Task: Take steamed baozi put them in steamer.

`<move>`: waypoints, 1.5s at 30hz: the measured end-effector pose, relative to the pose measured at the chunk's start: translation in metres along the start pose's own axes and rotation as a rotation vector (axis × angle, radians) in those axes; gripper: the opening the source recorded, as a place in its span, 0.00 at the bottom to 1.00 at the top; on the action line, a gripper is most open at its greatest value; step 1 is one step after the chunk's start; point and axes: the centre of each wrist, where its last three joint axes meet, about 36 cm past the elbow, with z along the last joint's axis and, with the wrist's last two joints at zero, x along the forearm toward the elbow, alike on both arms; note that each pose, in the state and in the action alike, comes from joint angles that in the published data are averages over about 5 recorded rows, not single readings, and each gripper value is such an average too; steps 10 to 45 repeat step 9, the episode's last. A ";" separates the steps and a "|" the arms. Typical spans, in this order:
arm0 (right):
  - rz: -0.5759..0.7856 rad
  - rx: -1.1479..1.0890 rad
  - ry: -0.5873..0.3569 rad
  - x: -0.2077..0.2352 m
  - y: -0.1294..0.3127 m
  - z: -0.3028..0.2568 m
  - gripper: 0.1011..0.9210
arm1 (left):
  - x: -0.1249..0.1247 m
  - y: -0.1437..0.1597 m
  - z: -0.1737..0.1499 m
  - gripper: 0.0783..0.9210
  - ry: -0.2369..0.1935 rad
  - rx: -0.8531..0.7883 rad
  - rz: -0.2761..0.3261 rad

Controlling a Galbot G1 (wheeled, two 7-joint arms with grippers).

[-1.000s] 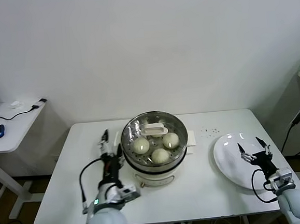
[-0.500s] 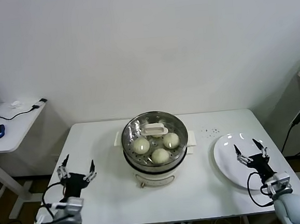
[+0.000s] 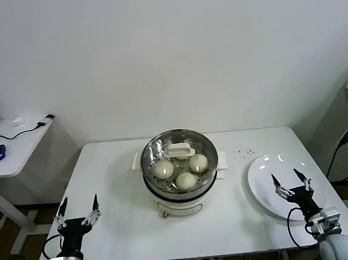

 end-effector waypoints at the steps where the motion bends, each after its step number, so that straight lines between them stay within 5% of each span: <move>1: 0.000 -0.003 0.001 0.001 0.000 0.000 0.88 | 0.001 0.000 0.001 0.88 -0.004 0.008 0.000; 45: -0.005 -0.016 0.004 0.002 -0.002 0.001 0.88 | 0.010 0.002 0.007 0.88 -0.022 0.027 0.001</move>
